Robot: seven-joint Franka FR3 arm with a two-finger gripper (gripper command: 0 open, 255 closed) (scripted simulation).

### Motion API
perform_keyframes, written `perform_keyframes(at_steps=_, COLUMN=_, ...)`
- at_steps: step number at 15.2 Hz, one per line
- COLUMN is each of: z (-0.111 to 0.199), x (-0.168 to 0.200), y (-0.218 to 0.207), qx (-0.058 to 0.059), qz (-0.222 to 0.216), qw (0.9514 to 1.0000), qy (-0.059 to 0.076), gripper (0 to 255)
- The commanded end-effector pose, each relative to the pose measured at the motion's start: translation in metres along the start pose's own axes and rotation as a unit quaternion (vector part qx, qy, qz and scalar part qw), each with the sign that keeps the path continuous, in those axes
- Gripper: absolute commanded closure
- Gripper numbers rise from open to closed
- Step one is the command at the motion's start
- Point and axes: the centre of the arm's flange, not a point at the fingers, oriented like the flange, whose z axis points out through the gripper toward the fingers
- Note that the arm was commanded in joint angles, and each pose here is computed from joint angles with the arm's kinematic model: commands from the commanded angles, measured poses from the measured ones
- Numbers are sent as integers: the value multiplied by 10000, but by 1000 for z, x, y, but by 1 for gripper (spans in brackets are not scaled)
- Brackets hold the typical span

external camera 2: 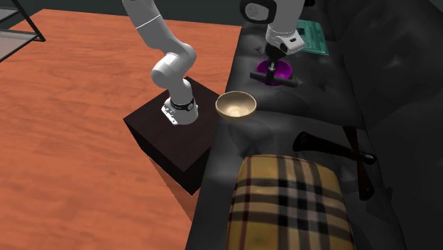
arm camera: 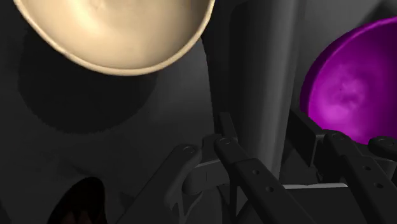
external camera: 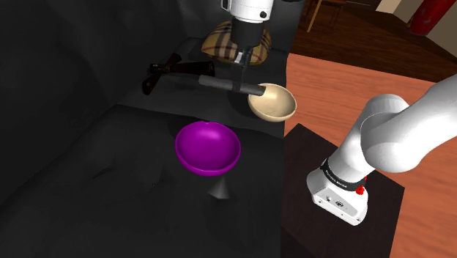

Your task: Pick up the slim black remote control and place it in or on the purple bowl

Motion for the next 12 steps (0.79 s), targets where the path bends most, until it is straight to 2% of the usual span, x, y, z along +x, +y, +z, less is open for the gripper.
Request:
perform_keyframes(at_steps=1, z=0, x=0, y=-26, qx=-1, qz=7, qw=10000, qy=2, gripper=255)
perform_keyframes(at_steps=12, z=15, x=6, y=-166, qx=-1, qz=7, qw=10000, qy=2, gripper=255)
